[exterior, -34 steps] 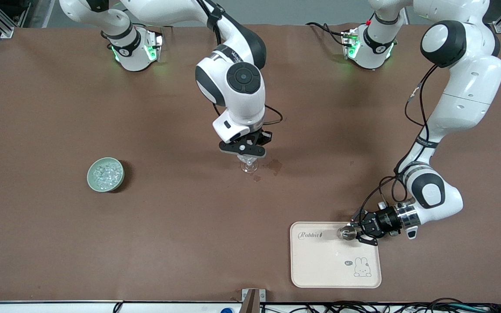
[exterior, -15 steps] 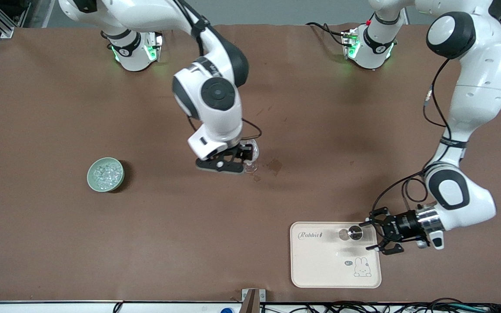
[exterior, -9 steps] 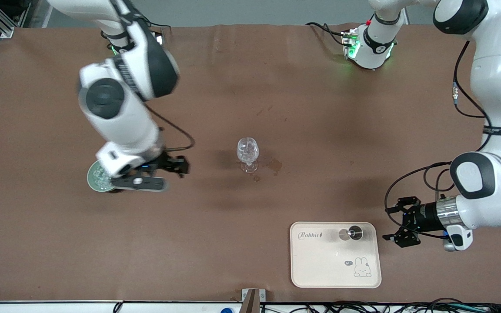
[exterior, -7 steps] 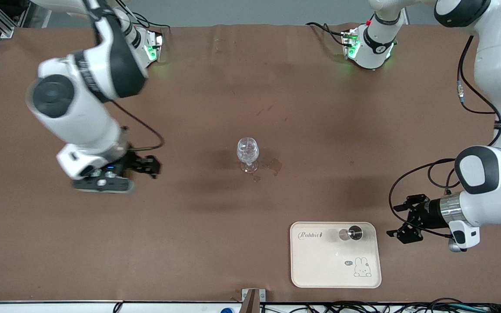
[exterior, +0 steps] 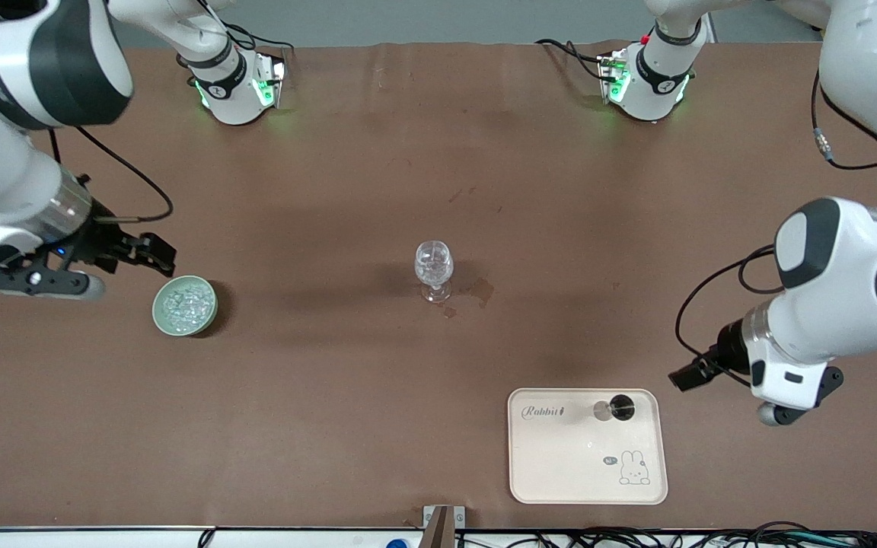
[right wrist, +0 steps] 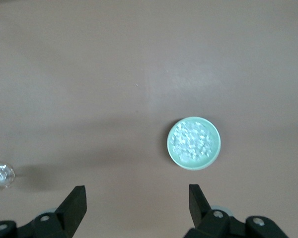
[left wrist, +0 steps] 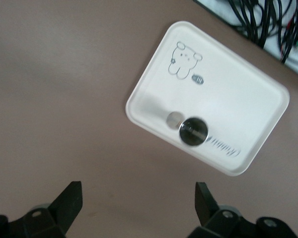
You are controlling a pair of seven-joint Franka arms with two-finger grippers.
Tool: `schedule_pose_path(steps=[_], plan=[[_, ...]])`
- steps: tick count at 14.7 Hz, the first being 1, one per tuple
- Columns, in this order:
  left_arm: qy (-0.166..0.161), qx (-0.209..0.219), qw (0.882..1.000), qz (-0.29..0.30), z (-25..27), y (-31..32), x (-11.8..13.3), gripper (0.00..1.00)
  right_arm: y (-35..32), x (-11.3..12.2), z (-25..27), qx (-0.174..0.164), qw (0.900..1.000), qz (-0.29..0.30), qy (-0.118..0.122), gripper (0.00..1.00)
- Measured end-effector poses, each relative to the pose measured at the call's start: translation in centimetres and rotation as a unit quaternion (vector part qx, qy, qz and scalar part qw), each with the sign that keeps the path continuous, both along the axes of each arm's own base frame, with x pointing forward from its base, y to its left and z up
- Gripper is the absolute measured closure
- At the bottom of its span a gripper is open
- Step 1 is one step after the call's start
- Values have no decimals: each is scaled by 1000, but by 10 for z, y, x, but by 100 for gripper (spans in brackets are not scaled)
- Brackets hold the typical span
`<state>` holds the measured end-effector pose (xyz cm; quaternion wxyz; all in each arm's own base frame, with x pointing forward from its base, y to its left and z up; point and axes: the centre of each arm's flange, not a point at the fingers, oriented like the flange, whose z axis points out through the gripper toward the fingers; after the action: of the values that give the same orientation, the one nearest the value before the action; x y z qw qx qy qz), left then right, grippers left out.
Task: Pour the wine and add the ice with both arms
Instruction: 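Release the jigger on the tray while the right gripper withdraws from the glass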
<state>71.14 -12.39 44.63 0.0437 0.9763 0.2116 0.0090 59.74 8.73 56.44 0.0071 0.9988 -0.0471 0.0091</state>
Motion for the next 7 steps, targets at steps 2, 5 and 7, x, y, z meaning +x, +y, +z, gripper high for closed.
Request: schedule_pose_path(steps=[2, 5, 7], plan=[[-4, 25, 999, -48, 40, -1, -17, 0, -19, -8, 10, 0, 1000, -9, 7, 8], [-13, 67, 989, -131, 99, 7, -44, 0, -49, -20, 16, 1, 1000, -1, 11, 8], [-12, 70, 985, -159, 132, 6, -67, 0, -59, -32, 16, 2, 1000, 3, 15, 8]])
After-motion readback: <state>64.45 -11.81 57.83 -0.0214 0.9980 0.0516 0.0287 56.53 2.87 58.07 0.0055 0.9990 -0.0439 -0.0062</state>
